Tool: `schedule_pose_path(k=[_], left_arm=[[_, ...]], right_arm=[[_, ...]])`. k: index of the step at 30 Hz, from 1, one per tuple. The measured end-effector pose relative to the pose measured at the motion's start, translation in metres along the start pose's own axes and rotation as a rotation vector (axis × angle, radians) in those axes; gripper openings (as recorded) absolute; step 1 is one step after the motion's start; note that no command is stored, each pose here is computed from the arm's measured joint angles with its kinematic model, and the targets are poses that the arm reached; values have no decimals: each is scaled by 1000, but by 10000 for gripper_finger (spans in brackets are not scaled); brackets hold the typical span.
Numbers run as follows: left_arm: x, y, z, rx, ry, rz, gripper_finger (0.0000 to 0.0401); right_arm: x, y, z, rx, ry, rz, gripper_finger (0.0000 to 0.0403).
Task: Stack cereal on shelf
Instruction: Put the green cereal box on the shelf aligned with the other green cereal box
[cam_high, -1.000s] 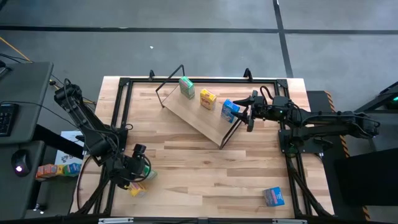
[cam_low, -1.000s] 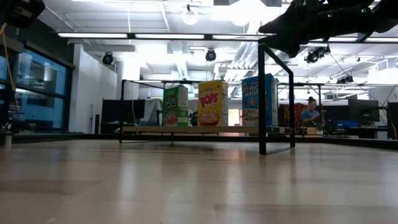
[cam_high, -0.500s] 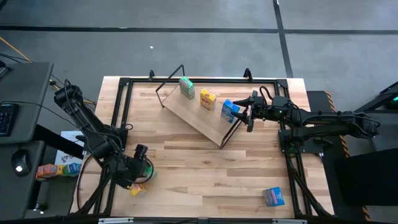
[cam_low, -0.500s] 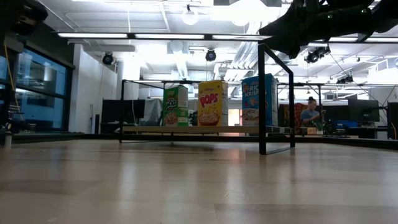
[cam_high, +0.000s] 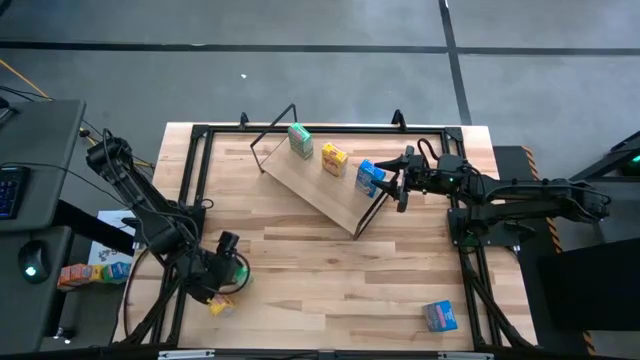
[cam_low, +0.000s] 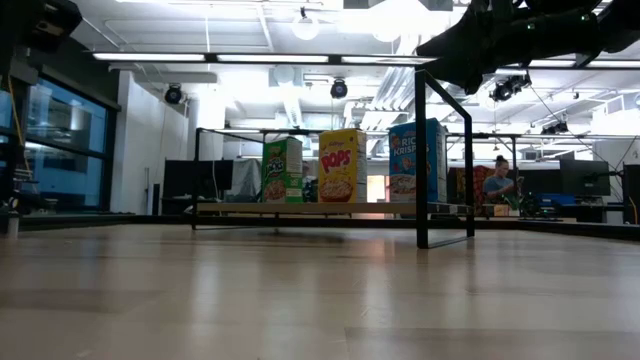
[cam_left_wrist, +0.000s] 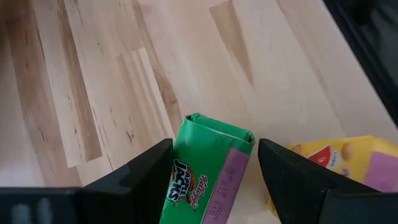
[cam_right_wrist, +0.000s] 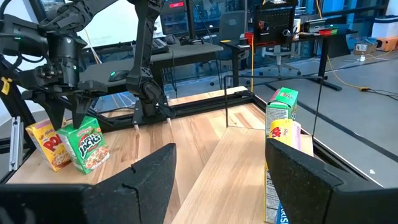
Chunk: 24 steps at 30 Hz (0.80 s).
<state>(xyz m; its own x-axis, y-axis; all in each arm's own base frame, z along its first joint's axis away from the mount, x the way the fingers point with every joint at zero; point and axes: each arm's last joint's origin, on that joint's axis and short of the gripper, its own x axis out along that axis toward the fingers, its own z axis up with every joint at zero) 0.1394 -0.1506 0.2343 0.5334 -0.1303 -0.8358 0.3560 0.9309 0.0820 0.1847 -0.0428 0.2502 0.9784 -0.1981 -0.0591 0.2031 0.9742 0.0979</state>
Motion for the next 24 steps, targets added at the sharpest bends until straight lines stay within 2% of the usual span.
schedule_pose_path(k=[9,24], left_arm=[[-3,-1,3,2,-5,-30,227],[-2,1,-1,34,40,-4,227]], right_arm=[[0,0,0,0,1,0,240],[0,0,-1,0,6,-1,240]])
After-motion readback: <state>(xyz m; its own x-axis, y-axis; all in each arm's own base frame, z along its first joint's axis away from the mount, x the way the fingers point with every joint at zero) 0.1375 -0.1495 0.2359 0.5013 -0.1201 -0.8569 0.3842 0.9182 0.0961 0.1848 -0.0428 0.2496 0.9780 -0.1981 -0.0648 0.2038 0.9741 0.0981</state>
